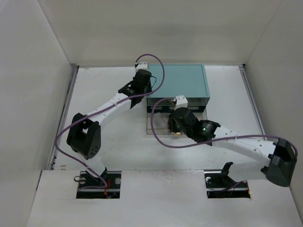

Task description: Organize the makeup

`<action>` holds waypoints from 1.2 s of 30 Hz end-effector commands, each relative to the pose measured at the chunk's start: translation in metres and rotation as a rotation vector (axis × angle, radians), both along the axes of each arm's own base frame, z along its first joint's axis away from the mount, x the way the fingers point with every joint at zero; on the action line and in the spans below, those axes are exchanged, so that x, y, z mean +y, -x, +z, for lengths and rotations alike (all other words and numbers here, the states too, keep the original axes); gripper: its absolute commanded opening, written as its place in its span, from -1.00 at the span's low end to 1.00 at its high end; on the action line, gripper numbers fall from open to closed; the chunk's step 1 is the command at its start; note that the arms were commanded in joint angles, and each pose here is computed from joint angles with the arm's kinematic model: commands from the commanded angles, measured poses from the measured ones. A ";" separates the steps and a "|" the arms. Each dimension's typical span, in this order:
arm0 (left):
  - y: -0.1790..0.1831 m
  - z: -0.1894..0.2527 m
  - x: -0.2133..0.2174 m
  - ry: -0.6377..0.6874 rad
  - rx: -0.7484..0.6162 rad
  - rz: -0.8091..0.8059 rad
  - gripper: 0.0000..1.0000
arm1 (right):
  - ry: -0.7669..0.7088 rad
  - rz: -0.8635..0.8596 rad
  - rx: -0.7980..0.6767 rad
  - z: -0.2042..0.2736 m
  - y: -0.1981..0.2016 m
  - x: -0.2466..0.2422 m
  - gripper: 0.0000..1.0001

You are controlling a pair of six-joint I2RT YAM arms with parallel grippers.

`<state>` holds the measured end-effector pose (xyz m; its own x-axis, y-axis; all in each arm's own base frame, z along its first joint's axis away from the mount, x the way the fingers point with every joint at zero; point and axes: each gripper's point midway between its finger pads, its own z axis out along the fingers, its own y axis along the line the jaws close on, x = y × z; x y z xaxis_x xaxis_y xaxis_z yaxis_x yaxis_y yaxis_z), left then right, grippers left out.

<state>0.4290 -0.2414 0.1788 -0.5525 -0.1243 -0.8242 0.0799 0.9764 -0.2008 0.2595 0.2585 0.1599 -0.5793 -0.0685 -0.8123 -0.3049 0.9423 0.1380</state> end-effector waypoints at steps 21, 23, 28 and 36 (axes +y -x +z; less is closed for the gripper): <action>0.046 -0.068 -0.016 -0.096 0.230 -0.122 -0.73 | 0.210 -0.274 0.078 -0.073 -0.032 -0.031 -0.68; 0.046 -0.068 -0.017 -0.098 0.231 -0.123 -0.73 | 0.206 -0.351 0.017 -0.066 -0.052 -0.038 -0.68; 0.046 -0.068 -0.017 -0.098 0.231 -0.123 -0.73 | 0.170 -0.444 -0.083 -0.062 -0.093 -0.045 -0.68; 0.047 -0.075 -0.016 -0.108 0.246 -0.122 -0.74 | 0.012 -0.462 -0.228 -0.048 -0.131 -0.028 -0.62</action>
<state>0.4304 -0.2456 0.1790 -0.5431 -0.1233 -0.8306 0.0808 0.9769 -0.1978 0.3566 0.2149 0.0704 -0.5414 0.0142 -0.8406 0.0928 0.9948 -0.0429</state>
